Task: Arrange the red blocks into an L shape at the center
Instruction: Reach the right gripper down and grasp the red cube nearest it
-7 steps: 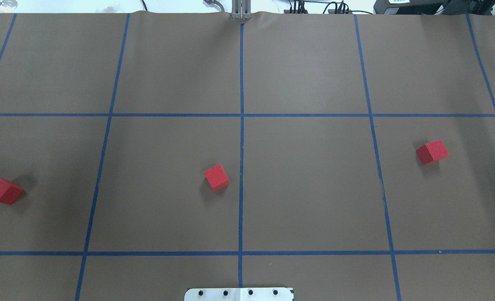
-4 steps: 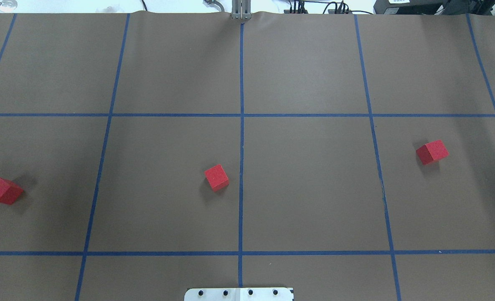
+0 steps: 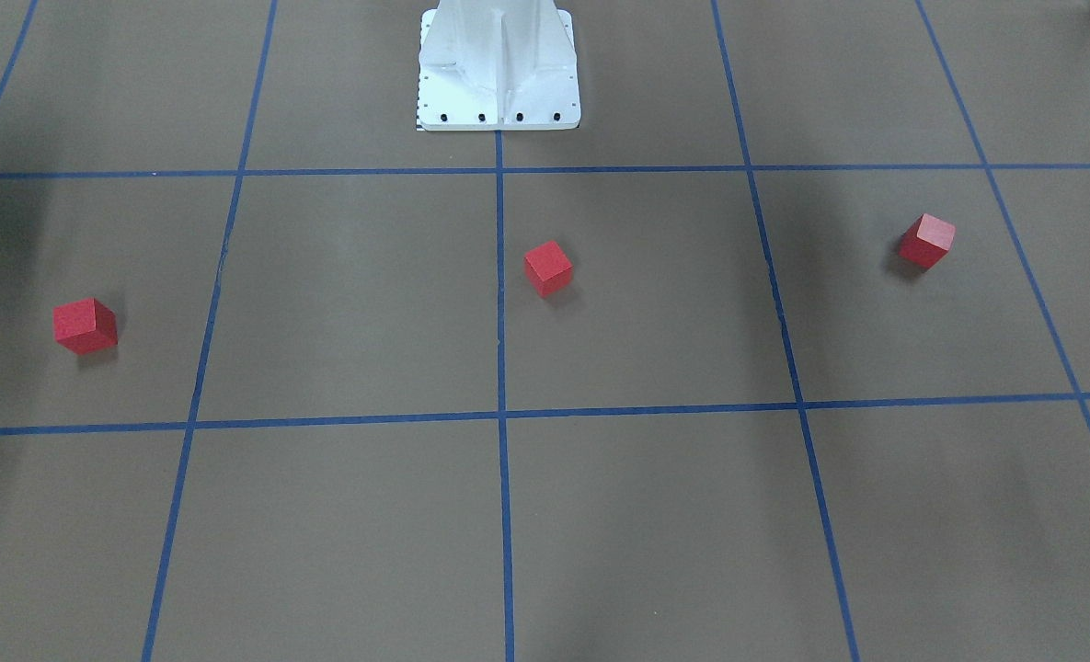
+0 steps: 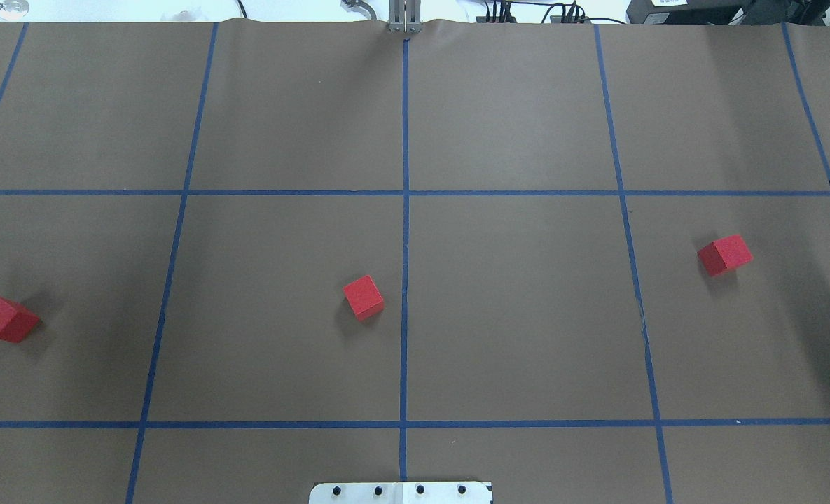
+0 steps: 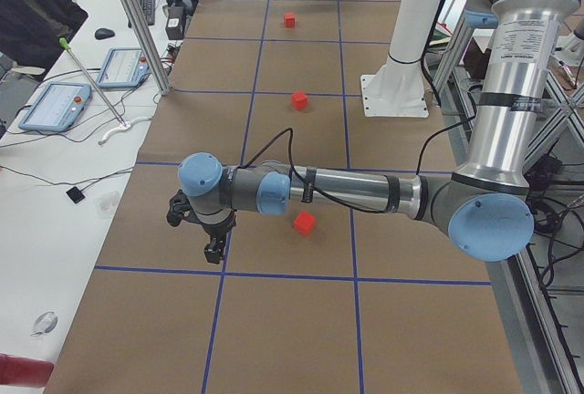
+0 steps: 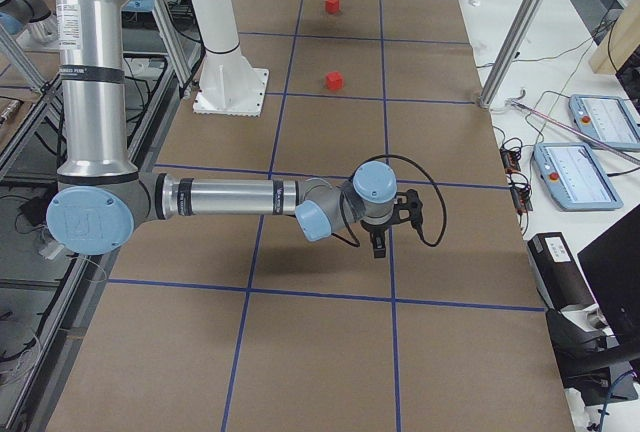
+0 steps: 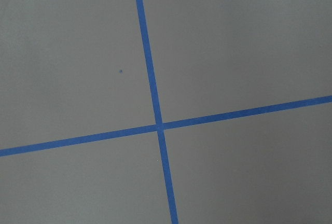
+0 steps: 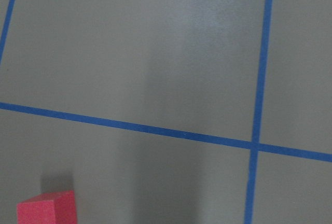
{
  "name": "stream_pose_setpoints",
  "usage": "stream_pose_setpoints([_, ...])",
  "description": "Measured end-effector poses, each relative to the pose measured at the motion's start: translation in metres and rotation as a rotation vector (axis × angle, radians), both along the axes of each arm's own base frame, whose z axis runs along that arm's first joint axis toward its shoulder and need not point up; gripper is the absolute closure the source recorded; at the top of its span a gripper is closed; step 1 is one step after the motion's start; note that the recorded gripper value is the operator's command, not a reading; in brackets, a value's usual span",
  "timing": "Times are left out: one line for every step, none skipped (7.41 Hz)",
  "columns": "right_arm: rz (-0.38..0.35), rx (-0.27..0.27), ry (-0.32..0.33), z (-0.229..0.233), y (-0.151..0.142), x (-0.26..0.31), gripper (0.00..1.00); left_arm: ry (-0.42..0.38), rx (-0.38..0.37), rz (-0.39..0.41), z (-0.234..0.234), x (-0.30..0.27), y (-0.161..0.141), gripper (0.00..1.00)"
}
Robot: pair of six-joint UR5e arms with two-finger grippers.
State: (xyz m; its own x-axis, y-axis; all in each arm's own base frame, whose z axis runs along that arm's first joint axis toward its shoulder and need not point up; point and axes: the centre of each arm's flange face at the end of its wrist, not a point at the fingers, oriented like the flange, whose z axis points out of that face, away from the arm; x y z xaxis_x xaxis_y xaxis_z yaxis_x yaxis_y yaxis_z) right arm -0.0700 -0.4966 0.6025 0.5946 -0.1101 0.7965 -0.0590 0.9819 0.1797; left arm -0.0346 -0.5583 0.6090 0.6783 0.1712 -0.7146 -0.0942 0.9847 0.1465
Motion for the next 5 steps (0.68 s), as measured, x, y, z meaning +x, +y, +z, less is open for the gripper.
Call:
stream_pose_setpoints([0.015,-0.021,-0.009,-0.002,0.013,-0.035,0.01,0.0,0.0,0.003,0.0,0.002,0.0,0.0])
stream_pose_setpoints([0.019,-0.037,-0.008,-0.006,0.022,-0.063,0.01,0.0,0.0,0.004,0.0,0.002,0.0,0.0])
stream_pose_setpoints([0.009,-0.04,-0.006,-0.01,0.029,-0.082,0.01,0.0,-0.005,0.0,0.0,0.003,0.0,0.0])
stream_pose_setpoints([-0.009,-0.036,-0.006,-0.015,0.033,-0.097,0.01,0.0,-0.015,-0.009,0.001,0.003,0.0,0.0])
stream_pose_setpoints([-0.028,-0.03,-0.007,-0.018,0.037,-0.109,0.01,0.0,-0.022,-0.015,0.001,0.003,0.0,0.0])
